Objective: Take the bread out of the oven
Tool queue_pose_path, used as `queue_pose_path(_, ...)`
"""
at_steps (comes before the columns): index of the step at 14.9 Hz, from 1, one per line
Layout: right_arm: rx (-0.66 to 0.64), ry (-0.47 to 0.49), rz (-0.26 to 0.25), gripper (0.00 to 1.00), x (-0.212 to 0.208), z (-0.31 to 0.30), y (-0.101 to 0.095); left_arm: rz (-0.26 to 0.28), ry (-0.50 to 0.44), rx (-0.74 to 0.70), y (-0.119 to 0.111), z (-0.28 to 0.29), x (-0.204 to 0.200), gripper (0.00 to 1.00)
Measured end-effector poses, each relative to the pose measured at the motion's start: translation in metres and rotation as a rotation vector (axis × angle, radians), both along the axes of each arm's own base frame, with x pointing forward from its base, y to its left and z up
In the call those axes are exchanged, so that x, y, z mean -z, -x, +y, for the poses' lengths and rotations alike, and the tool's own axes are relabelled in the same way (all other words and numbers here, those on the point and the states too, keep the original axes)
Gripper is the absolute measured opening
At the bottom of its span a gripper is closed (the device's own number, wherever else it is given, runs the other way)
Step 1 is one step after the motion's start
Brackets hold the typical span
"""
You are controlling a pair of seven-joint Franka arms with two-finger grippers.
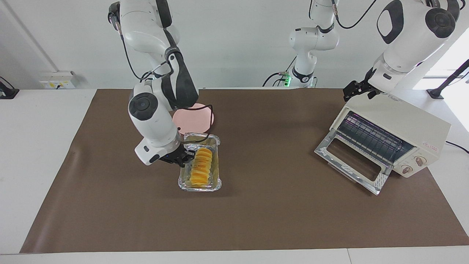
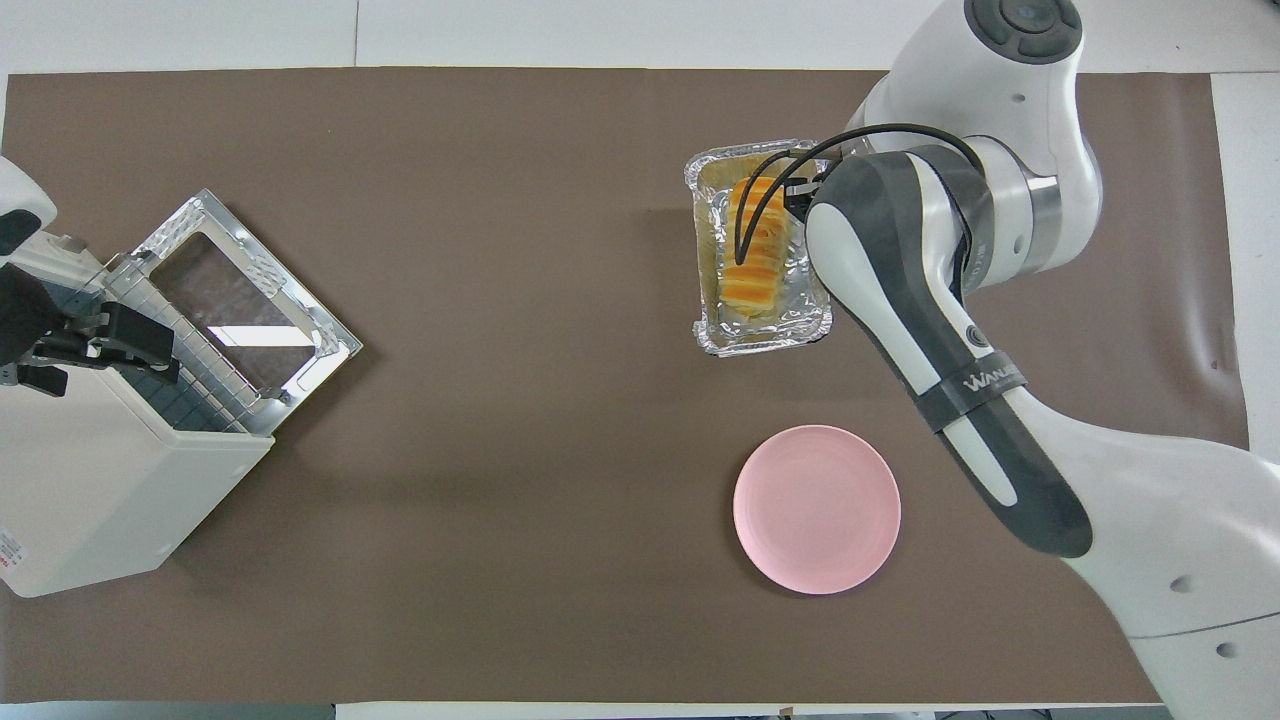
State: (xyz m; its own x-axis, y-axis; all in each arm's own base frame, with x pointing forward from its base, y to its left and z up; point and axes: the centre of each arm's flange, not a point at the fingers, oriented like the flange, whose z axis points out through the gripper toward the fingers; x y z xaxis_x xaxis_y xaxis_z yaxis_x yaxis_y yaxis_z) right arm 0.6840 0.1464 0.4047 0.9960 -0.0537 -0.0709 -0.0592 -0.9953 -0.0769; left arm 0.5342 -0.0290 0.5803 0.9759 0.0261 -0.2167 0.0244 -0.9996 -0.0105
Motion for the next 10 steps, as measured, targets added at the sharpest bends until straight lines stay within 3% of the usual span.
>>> queue_pose_path(3, -0.008, -0.002, -0.004, 0.01, 0.039, -0.044, 0.000, -0.016, 0.003, 0.000, -0.002, -0.001, -0.001, 1.00)
queue_pose_path(10, 0.020, 0.001, -0.026, 0.01, 0.076, -0.061, 0.007, -0.019, 0.004, 0.001, -0.002, -0.001, -0.001, 1.00)
